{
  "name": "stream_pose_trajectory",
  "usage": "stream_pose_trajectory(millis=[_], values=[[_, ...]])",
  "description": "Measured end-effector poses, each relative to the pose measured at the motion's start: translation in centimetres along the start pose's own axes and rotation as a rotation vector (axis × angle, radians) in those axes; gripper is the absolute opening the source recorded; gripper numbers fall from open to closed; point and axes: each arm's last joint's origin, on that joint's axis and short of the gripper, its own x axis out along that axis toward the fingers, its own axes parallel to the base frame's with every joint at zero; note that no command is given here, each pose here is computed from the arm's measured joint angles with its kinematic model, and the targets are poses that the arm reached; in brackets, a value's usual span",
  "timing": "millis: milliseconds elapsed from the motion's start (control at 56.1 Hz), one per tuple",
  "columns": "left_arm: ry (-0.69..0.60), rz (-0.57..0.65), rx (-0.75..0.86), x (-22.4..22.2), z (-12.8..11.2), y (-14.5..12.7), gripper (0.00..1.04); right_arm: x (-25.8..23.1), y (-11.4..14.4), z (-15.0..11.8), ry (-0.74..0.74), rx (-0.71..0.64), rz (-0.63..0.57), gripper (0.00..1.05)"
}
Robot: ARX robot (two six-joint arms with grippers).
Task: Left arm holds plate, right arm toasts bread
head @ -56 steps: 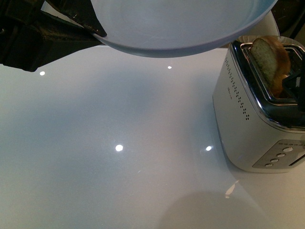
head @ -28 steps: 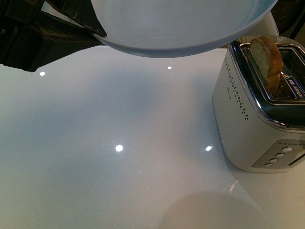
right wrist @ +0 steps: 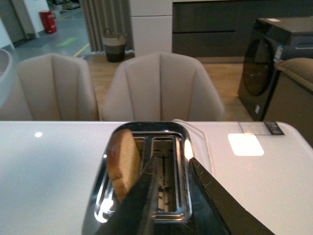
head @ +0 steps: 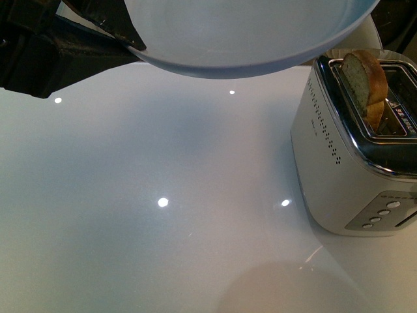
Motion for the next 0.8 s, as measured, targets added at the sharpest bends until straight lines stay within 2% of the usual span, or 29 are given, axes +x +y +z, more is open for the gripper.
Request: stream_pose_trajectory(millis=[89,464,802], values=[[0.0,0.0,0.0,0.0,0.0,0.0,0.03,-0.5,-0.1,-0.3,-0.005,-0.003,0.0,0.02],[0.0,0.0,0.0,0.0,0.0,0.0,0.03,-2.0,-0.1,-1.4,-0.019,-0.005,0.0,0.02],[0.0,0.0,0.0,0.0,0.0,0.0,0.03,-2.9,-0.1,-1.2,-0.033,-0.006,0.001,0.02]])
